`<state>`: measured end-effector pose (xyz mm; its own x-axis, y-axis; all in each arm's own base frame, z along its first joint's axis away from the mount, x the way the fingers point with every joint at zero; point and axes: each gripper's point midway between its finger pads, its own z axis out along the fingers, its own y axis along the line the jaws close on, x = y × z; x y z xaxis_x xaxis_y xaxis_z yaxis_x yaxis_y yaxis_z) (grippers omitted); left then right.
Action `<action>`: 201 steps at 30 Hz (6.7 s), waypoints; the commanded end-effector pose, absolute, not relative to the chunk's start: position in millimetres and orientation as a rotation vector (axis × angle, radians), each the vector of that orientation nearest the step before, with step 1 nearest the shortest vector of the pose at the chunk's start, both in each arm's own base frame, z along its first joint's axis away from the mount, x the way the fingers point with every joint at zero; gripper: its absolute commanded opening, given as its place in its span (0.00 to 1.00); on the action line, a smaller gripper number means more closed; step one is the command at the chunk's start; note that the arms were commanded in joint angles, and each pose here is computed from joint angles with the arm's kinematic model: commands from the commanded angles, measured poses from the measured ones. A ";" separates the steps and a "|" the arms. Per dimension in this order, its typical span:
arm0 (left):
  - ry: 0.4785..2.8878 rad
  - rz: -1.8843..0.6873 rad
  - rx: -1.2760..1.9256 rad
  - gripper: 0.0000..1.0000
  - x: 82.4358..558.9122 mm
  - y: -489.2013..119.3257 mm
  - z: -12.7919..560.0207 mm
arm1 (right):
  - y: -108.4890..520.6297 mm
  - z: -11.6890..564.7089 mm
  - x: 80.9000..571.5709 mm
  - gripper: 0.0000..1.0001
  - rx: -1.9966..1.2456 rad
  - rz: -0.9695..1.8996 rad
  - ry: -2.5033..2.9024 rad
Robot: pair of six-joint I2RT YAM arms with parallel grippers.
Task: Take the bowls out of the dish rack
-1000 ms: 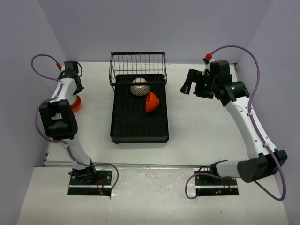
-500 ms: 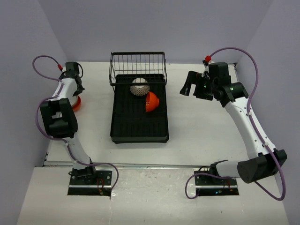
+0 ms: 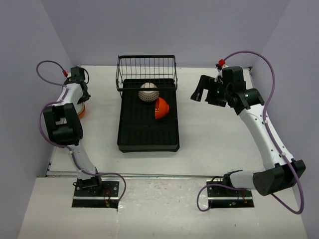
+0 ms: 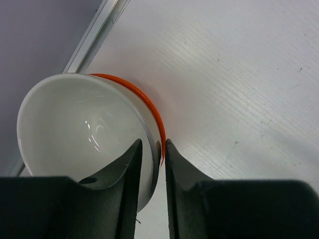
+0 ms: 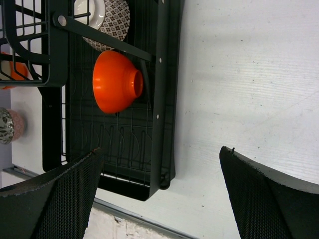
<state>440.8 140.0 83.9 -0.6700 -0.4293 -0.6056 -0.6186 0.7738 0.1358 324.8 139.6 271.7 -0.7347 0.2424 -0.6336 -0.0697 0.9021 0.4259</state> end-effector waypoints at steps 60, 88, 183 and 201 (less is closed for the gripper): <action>1.777 -0.649 -0.222 0.51 297.8 -60.7 258.0 | 167.1 209.8 309.2 0.94 0.087 0.333 2.178; 1.801 -0.112 -0.573 0.45 309.1 33.5 239.7 | 320.4 195.7 301.2 0.65 0.356 0.012 1.873; 1.878 -0.304 -0.499 0.48 315.7 -0.6 201.1 | 255.0 131.2 351.6 0.00 0.295 -0.644 1.737; 1.889 -0.281 -0.511 0.47 317.2 2.4 193.6 | 281.5 178.7 339.6 0.00 0.254 -0.546 1.709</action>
